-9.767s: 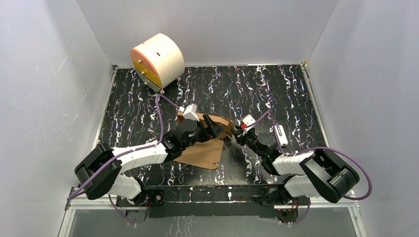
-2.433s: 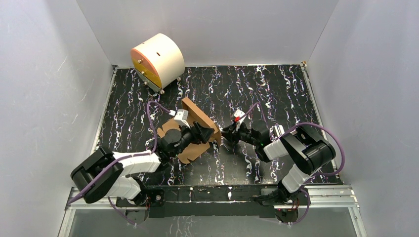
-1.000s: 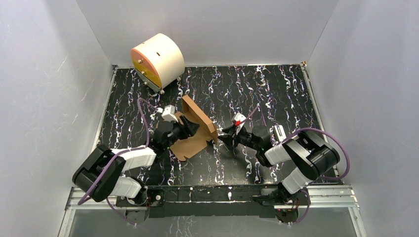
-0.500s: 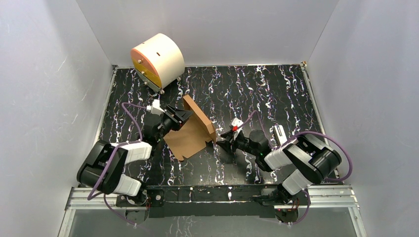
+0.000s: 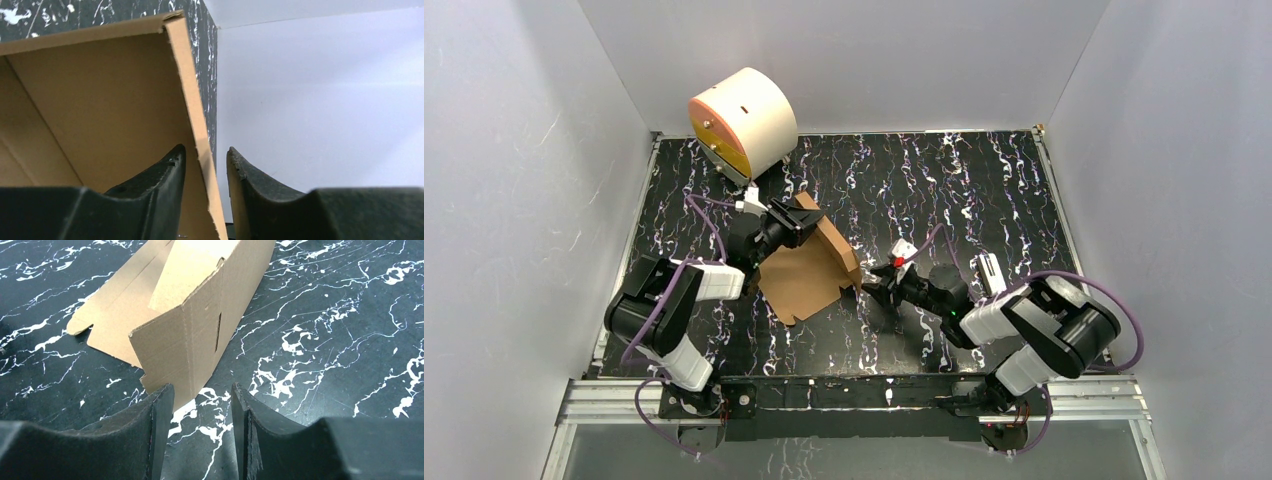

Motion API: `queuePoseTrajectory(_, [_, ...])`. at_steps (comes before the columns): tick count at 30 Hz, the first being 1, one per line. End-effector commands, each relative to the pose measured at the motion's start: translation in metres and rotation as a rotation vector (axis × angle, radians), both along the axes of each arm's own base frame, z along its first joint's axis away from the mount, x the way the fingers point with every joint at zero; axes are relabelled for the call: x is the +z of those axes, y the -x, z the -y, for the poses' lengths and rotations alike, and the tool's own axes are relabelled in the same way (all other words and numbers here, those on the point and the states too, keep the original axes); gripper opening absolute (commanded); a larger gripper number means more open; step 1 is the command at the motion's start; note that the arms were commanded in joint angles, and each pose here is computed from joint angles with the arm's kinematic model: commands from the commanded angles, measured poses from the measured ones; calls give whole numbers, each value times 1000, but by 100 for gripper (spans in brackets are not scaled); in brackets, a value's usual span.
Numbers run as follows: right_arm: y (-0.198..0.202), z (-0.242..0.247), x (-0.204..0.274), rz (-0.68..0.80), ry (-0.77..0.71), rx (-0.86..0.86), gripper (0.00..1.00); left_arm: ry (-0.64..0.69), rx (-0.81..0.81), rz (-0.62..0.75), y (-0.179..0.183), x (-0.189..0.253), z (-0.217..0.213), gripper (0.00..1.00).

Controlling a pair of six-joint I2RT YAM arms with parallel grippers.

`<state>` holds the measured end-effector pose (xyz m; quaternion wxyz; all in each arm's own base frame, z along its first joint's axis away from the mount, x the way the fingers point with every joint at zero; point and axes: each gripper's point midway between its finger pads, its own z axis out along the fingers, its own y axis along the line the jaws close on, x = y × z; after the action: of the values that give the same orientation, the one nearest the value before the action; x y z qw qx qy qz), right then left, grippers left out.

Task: Fold the paper box

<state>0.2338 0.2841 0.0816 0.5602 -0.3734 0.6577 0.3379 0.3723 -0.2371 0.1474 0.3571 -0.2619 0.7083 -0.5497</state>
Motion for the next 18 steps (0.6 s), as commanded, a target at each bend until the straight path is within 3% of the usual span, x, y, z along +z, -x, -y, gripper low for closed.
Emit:
queuePoseTrajectory(1, [-1, 0, 21, 45, -43, -31, 55, 52, -15, 27, -4, 15, 3, 30])
queuePoseTrajectory(6, [5, 2, 26, 41, -3, -113, 57, 76, 13, 27, -4, 17, -1, 18])
queuePoseTrajectory(12, [13, 11, 39, 40, -31, -231, 59, 82, 66, 32, 2, 19, -9, 12])
queuePoseTrajectory(18, [28, 5, 54, 41, -88, -235, 61, 86, 107, 45, 8, 24, -15, 3])
